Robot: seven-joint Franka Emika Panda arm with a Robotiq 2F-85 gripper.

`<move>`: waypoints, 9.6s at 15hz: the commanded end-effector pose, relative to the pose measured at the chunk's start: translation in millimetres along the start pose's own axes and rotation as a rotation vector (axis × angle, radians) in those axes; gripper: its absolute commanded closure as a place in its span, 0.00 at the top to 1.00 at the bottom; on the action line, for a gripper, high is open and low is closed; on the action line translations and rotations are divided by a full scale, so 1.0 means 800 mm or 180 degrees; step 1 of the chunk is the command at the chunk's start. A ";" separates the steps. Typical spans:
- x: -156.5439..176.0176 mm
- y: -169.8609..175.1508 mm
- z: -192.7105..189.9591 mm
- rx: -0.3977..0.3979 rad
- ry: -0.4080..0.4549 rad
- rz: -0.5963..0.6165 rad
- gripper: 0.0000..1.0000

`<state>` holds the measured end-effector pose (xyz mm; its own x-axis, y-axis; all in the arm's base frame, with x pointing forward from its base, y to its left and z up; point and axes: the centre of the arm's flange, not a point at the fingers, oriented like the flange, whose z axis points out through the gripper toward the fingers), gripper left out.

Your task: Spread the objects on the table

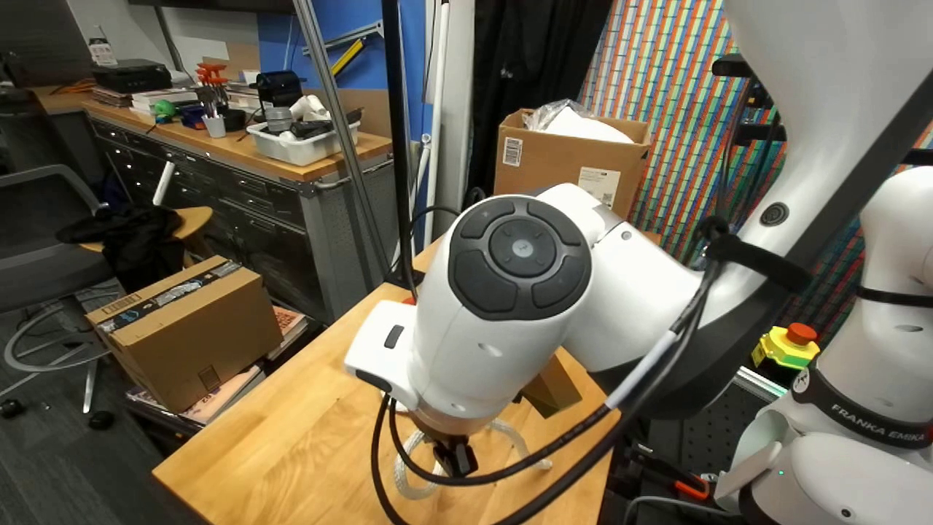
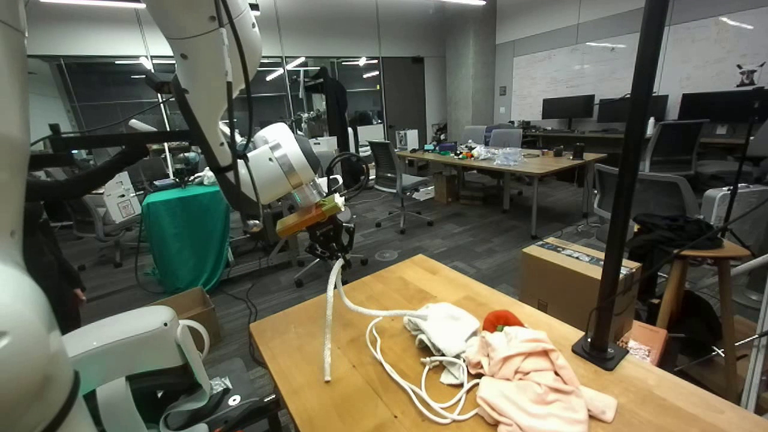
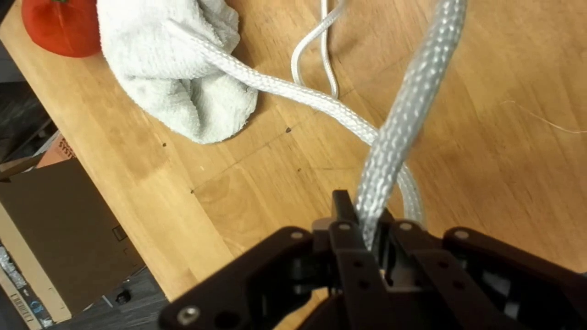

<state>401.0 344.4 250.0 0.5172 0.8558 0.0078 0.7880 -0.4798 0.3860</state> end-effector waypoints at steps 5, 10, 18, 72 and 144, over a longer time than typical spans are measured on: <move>0.019 -0.047 -0.011 0.0605 0.0103 0.0224 0.04; 0.031 -0.090 -0.024 0.0959 0.0115 0.0321 0.04; 0.035 -0.085 0.021 0.0720 0.0249 0.0389 0.04; -0.076 0.165 0.229 0.0255 -0.0243 0.1041 1.00; 0.315 0.195 0.134 -0.0216 -0.0597 0.1225 0.84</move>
<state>667.4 446.8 206.7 0.8214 0.5699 0.0237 0.5000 -0.7395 0.4507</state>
